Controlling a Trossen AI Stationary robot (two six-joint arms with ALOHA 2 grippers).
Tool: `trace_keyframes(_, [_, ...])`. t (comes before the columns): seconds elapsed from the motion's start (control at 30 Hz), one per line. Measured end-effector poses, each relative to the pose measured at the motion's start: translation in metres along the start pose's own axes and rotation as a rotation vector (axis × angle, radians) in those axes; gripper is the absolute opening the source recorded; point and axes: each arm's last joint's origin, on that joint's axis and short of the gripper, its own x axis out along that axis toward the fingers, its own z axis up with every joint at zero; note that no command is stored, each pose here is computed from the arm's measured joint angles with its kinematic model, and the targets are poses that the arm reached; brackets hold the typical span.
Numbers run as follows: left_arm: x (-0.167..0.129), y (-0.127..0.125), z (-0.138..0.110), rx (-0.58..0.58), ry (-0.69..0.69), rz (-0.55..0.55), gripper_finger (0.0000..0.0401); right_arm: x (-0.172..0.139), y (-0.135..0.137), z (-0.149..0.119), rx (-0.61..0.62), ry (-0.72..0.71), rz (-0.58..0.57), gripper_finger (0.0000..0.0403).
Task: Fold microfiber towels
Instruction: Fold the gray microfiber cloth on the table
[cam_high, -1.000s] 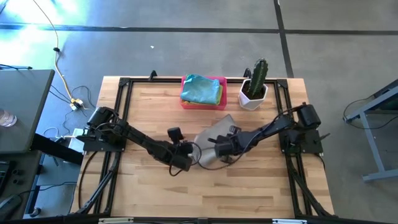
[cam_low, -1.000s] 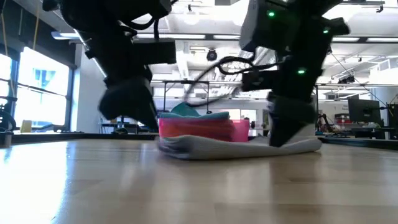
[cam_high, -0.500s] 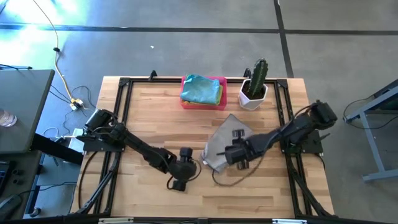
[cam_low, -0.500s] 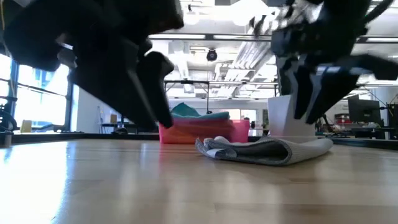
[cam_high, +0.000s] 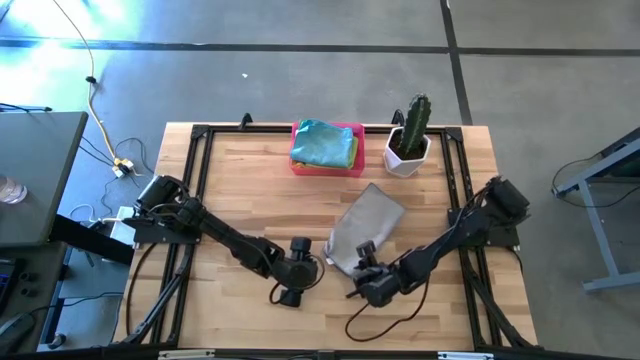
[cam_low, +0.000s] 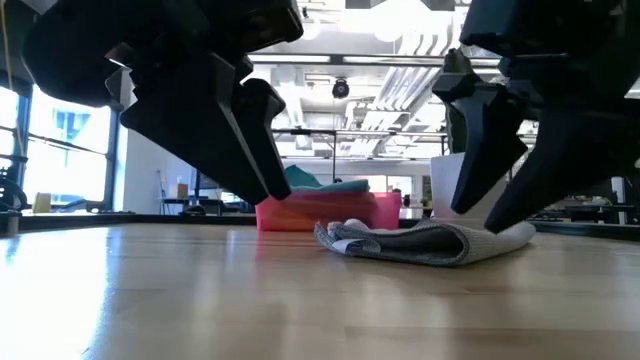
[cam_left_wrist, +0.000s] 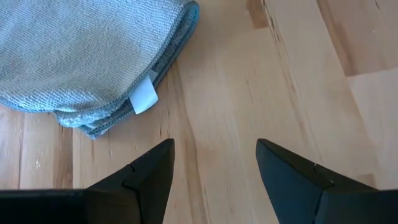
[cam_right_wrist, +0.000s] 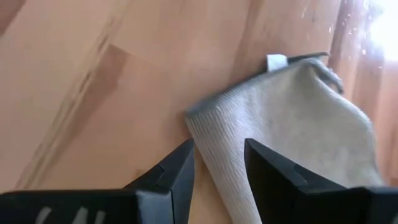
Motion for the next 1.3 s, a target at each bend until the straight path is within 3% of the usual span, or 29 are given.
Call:
trace_keyframes(0.23, [0.0, 0.0, 0.0, -0.001, -0.004, -0.001, 0.0216, 0.011, 0.004, 0.003, 0.101, -0.029, 0.037, 0.0141])
trace_keyframes(0.53, [0.0, 0.0, 0.001, -0.002, -0.006, -0.001, 0.0216, 0.015, -0.001, 0.003, 0.205, -0.02, 0.046, 0.0189])
trace_keyframes(0.9, [0.0, 0.0, 0.001, -0.002, -0.006, 0.0, 0.0216, 0.035, 0.008, 0.001, 0.211, -0.015, 0.028, 0.02])
trace_keyframes(1.1, [0.0, 0.0, 0.001, -0.002, -0.006, 0.0, 0.0216, 0.036, 0.009, 0.0, 0.277, -0.004, 0.018, 0.0161])
trace_keyframes(1.3, [0.0, 0.0, 0.001, -0.005, -0.006, 0.0, 0.0216, 0.036, 0.009, -0.001, 0.3, 0.008, 0.027, 0.0064])
